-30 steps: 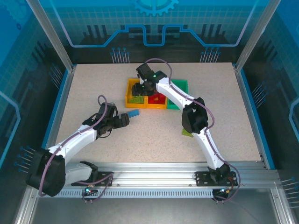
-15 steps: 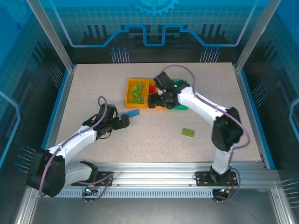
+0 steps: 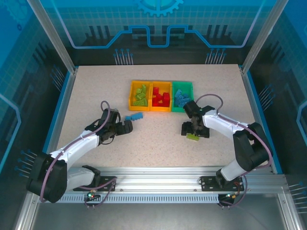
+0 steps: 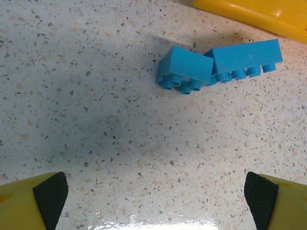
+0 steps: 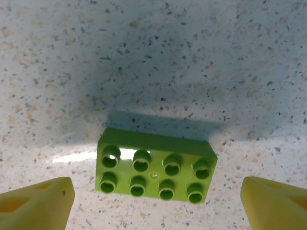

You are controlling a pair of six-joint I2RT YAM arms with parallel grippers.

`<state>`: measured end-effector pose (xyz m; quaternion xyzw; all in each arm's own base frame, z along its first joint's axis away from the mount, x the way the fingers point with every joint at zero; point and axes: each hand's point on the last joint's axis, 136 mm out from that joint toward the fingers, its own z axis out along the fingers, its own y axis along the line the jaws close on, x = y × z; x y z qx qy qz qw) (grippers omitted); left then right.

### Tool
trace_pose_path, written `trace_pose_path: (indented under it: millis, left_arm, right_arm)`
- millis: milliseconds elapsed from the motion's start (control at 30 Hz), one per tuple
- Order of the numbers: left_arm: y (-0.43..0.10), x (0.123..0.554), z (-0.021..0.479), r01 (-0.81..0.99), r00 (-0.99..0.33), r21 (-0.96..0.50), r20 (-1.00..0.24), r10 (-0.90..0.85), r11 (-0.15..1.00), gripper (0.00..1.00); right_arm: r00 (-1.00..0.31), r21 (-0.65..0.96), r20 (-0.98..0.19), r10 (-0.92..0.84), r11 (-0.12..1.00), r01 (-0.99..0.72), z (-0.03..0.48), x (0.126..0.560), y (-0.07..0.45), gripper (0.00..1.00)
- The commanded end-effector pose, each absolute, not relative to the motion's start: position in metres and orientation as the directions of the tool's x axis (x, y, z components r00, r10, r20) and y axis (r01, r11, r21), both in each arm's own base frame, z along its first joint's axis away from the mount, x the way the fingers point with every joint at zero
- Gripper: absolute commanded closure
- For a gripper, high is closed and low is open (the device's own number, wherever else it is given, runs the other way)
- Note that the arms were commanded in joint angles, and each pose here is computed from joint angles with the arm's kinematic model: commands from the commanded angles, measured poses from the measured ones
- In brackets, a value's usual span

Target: Sort the legos into containers by color

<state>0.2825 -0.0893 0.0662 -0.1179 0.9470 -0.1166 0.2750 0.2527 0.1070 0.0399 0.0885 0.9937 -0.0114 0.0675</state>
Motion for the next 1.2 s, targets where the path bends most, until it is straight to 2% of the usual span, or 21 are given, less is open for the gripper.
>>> trace_pose_path:
  millis: [0, 167, 267, 433, 467, 667, 900, 1000, 1167]
  left_arm:
    - [-0.09, 0.279, 0.065, -0.151, -0.822, -0.304, -0.49, -0.29, 0.941, 0.01]
    - [-0.089, 0.278, 0.064, -0.149, -0.823, -0.297, -0.491, -0.285, 0.943, 0.01]
    - [-0.089, 0.278, 0.065, -0.149, -0.822, -0.296, -0.493, -0.284, 0.944, 0.01]
    - [-0.088, 0.277, 0.063, -0.152, -0.823, -0.293, -0.492, -0.285, 0.944, 0.01]
    - [-0.088, 0.278, 0.064, -0.152, -0.82, -0.295, -0.494, -0.287, 0.943, 0.01]
    - [-0.089, 0.278, 0.061, -0.155, -0.824, -0.293, -0.489, -0.287, 0.943, 0.01]
    - [-0.088, 0.276, 0.059, -0.174, -0.824, -0.298, -0.479, -0.305, 0.939, 0.01]
    - [-0.087, 0.276, 0.059, -0.179, -0.823, -0.298, -0.478, -0.309, 0.938, 0.01]
    - [-0.087, 0.274, 0.061, -0.182, -0.822, -0.302, -0.476, -0.313, 0.936, 0.01]
  right_arm:
    - [-0.966, 0.009, -0.129, 0.226, 0.974, 0.227, 0.028, 0.257, 0.106, 0.09]
    - [-0.969, 0.0, -0.101, 0.227, 0.974, 0.228, 0.015, 0.261, 0.109, 0.12]
    - [-0.972, -0.018, -0.092, 0.217, 0.975, 0.219, 0.011, 0.261, 0.11, 0.21]
    - [-0.973, -0.006, -0.11, 0.205, 0.978, 0.207, 0.019, 0.264, 0.117, 0.44]
    - [-0.973, -0.002, -0.117, 0.199, 0.98, 0.201, 0.022, 0.265, 0.119, 0.45]
    - [-0.971, 0.078, -0.227, 0.077, 0.995, 0.061, 0.07, 0.299, 0.171, 0.44]
    - [-0.935, 0.354, -0.35, 0.051, 0.932, -0.082, 0.133, 0.373, 0.264, 0.42]
    - [-0.923, 0.4, -0.381, 0.048, 0.909, -0.118, 0.144, 0.404, 0.293, 0.42]
    - [-0.927, 0.43, -0.369, 0.069, 0.897, -0.105, 0.14, 0.443, 0.316, 0.42]
